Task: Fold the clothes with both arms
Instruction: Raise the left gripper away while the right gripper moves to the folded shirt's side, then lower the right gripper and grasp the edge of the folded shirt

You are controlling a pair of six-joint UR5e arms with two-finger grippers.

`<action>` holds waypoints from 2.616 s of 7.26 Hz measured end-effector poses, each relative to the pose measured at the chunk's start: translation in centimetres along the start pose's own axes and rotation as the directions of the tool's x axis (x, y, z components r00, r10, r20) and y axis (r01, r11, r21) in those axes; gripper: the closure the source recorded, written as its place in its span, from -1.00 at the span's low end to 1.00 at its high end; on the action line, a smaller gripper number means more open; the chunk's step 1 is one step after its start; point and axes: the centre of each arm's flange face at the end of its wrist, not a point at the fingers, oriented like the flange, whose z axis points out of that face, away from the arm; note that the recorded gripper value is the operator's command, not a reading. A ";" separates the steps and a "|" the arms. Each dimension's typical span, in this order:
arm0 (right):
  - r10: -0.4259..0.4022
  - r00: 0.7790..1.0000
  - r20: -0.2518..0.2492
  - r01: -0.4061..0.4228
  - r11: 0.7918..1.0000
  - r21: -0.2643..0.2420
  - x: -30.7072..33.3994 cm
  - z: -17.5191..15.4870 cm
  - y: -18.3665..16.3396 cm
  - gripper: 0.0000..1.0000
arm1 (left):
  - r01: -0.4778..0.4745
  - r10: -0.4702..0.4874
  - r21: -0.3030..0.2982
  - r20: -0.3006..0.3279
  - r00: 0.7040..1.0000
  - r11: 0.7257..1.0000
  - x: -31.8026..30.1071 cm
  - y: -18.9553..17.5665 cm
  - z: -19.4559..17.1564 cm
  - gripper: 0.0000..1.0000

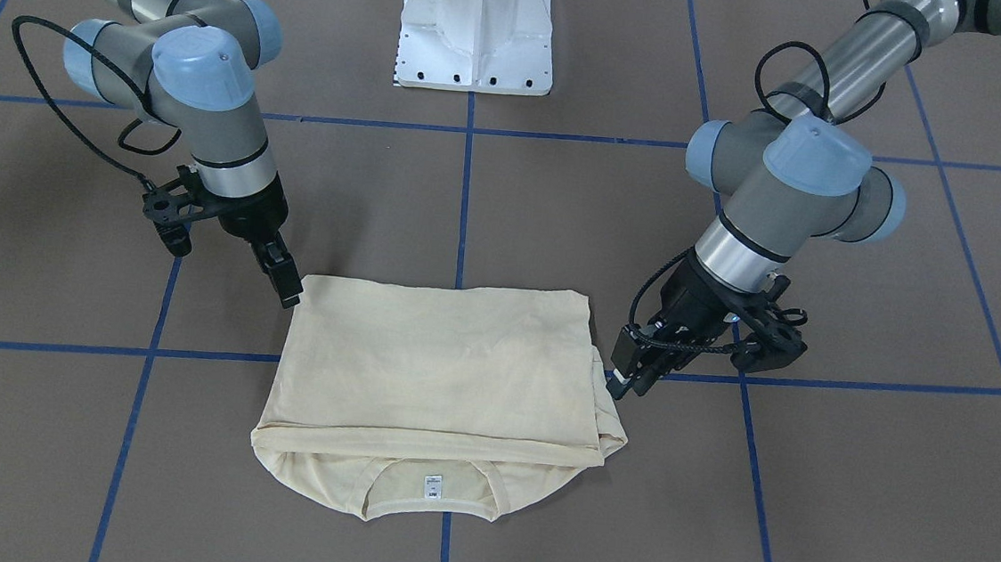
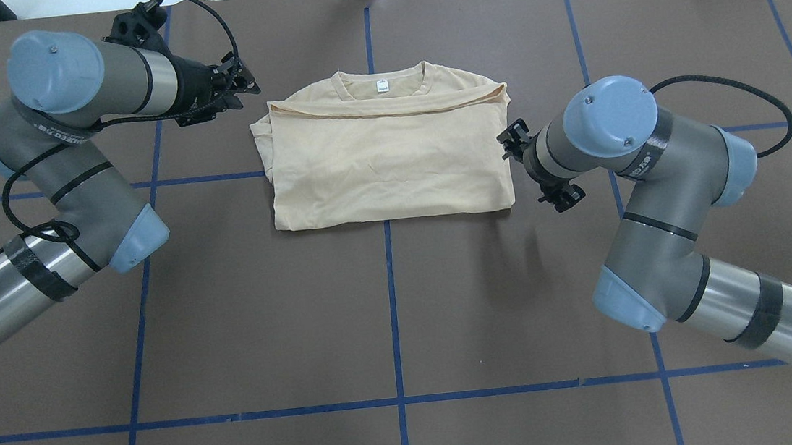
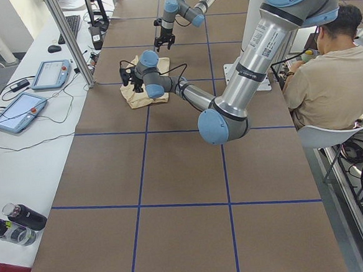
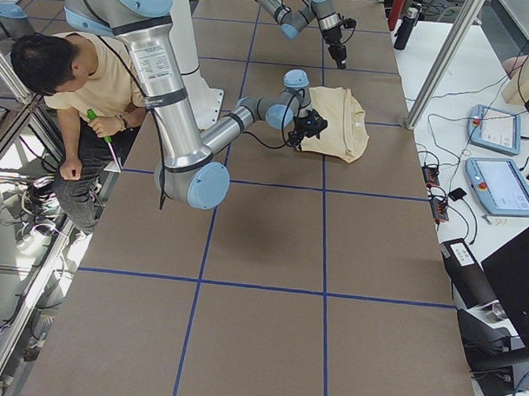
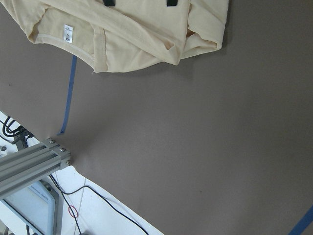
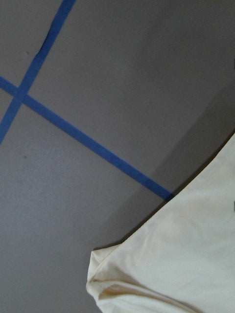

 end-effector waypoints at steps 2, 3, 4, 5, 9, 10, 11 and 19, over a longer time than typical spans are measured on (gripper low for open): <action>0.014 1.000 -0.025 -0.014 1.000 -0.007 1.7 1.5 2.7 -0.77 | 0.000 0.000 0.001 0.002 1.000 1.000 -0.1 0.1 0.1 0.09; 0.011 0.999 -0.032 -0.012 1.000 -0.003 2.1 2.1 3.3 -0.72 | 0.001 -0.001 0.002 0.006 1.000 1.000 -0.4 0.1 0.1 0.09; 0.009 0.999 -0.034 -0.009 1.000 0.001 2.1 2.4 3.6 -0.65 | 0.002 -0.002 0.003 0.011 1.000 1.000 -0.8 0.0 0.2 0.09; 0.007 1.000 -0.029 -0.007 1.000 0.005 1.9 2.5 3.8 -0.62 | 0.002 -0.002 0.004 0.014 1.000 1.000 -1.0 0.0 0.3 0.09; 0.008 1.000 -0.001 -0.008 0.999 0.041 1.3 2.5 3.8 -0.58 | 0.002 -0.002 0.004 0.017 1.000 1.000 -1.2 0.1 0.3 0.09; 0.013 1.000 0.002 -0.013 0.999 0.041 1.2 2.4 3.9 -0.54 | 0.002 -0.002 0.004 0.017 1.000 1.000 -1.2 0.1 0.3 0.09; 0.021 1.000 0.003 -0.021 0.999 0.041 1.2 2.4 3.9 -0.54 | 0.002 -0.002 0.004 0.018 1.000 1.000 -1.2 0.1 0.4 0.09; 0.046 0.999 0.001 -0.046 0.998 0.050 1.1 2.8 3.8 1.00 | 0.001 -0.001 0.001 0.020 1.000 1.000 -1.3 0.2 0.5 0.10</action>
